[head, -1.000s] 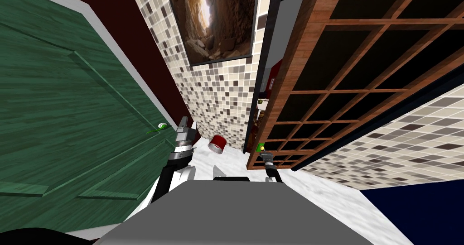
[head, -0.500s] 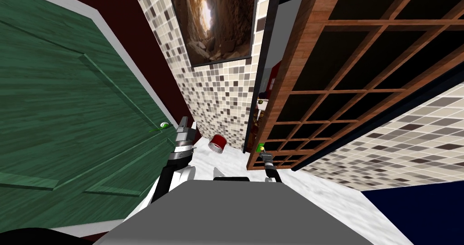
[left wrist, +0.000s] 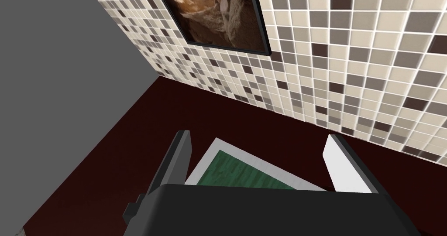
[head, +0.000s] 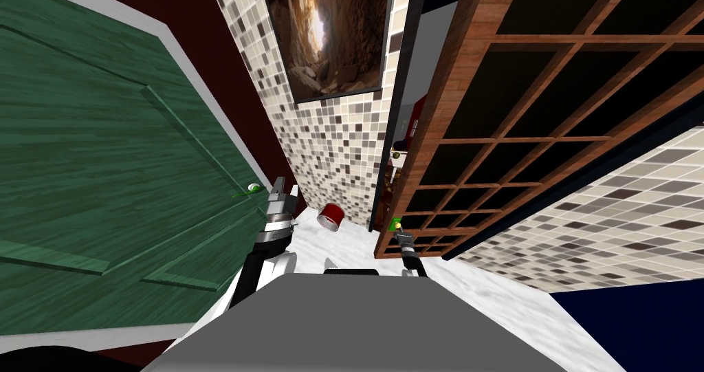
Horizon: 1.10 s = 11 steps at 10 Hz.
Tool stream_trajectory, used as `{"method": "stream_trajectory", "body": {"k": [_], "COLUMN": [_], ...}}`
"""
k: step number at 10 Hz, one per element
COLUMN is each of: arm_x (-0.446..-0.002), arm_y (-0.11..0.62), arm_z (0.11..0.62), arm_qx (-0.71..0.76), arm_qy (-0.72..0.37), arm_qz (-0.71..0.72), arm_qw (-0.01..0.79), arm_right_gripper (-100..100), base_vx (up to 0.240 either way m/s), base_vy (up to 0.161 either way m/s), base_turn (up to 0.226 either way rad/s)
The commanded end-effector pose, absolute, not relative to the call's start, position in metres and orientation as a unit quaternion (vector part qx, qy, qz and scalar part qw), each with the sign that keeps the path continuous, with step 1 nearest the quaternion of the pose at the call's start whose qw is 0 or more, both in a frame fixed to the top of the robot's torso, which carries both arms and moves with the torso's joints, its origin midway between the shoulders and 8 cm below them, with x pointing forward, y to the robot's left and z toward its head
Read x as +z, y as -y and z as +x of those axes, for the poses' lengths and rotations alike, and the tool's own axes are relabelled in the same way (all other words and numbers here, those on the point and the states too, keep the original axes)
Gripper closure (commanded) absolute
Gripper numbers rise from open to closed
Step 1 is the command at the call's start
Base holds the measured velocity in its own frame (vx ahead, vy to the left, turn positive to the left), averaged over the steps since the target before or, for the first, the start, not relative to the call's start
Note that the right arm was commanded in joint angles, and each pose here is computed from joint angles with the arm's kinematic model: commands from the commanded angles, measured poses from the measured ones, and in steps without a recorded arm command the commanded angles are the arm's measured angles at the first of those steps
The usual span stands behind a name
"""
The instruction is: Pull the door open
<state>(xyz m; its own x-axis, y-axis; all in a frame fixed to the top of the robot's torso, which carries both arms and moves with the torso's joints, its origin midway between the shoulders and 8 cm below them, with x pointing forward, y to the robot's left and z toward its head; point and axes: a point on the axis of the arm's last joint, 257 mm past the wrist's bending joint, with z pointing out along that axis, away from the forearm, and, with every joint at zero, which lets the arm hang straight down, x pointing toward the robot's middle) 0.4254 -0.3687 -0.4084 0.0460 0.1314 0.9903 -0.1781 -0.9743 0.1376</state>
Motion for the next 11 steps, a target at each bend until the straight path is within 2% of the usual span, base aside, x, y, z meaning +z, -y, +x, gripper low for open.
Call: {"method": "stream_trajectory", "body": {"k": [1, 9, 11], "arm_x": [-0.402, -0.4, -0.408], "arm_y": [0.347, 0.345, 0.363], "arm_z": [0.431, 0.432, 0.422], "arm_qx": [0.699, 0.705, 0.694], "arm_qy": [0.014, 0.06, 0.064], "arm_qz": [0.708, 0.705, 0.713], "arm_qw": [0.097, 0.057, 0.072], "arm_right_gripper": [-100, -100, -100], "base_vx": [-0.005, -0.023, -0.009], "base_vy": [0.006, -0.012, -0.028], "base_turn": [-0.017, 0.016, -0.009]}}
